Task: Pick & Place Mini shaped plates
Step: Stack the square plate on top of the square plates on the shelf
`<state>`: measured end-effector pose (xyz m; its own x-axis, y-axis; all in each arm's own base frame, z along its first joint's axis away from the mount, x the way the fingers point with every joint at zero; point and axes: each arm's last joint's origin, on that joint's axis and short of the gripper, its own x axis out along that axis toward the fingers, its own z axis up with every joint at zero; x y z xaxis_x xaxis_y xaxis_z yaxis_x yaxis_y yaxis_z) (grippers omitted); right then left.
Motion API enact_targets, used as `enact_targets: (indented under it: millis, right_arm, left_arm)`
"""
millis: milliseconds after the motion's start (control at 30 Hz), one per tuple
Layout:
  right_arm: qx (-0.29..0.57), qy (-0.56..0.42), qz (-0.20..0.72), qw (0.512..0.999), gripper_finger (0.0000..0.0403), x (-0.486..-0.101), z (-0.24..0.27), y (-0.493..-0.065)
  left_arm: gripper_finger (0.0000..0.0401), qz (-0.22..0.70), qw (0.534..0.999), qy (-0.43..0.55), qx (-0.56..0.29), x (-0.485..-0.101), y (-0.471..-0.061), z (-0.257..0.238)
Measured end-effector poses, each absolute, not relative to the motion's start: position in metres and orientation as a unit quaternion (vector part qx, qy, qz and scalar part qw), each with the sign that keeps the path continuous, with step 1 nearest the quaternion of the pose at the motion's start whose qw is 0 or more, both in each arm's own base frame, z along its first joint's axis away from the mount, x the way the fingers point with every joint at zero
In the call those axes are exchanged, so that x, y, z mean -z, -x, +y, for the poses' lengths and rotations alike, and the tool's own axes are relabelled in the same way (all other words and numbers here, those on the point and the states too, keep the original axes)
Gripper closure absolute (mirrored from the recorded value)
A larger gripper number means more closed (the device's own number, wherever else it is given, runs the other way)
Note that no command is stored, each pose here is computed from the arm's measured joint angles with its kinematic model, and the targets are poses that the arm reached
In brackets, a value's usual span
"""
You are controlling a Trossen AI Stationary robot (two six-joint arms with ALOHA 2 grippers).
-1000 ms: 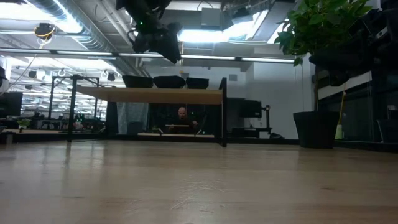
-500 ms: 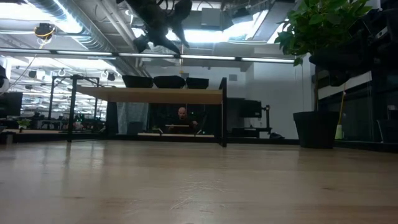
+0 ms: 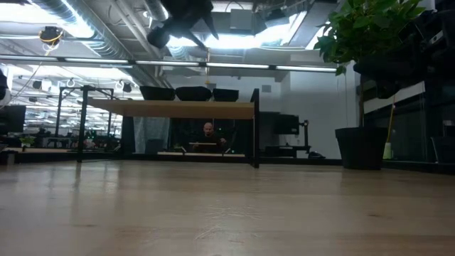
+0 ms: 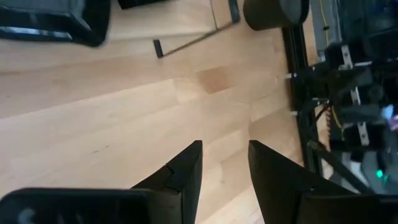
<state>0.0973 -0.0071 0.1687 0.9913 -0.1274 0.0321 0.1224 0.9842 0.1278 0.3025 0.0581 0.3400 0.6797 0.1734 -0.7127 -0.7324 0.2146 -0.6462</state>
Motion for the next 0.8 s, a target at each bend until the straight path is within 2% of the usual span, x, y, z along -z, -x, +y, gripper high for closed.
enact_targets:
  millis: [133, 400, 633, 800]
  right_arm:
    - [0.063, -0.063, -0.020, 0.996, 0.0300, -0.169, -0.007, -0.097]
    - [0.063, -0.063, -0.020, 0.996, 0.0300, -0.169, -0.007, -0.097]
    - [0.063, -0.063, -0.020, 0.996, 0.0300, -0.169, -0.007, -0.097]
    - [0.063, -0.063, -0.020, 0.996, 0.0300, -0.169, -0.007, -0.097]
  left_arm:
    - [0.0278, 0.246, 0.747, 0.529, -0.318, -0.340, -0.306, 0.031]
    - [0.0278, 0.205, 0.717, 0.566, -0.350, -0.335, -0.309, -0.023]
    - [0.0278, 0.226, 0.644, 0.625, -0.379, -0.312, -0.313, -0.066]
    - [0.0278, 0.268, 0.571, 0.666, -0.399, -0.294, -0.316, -0.087]
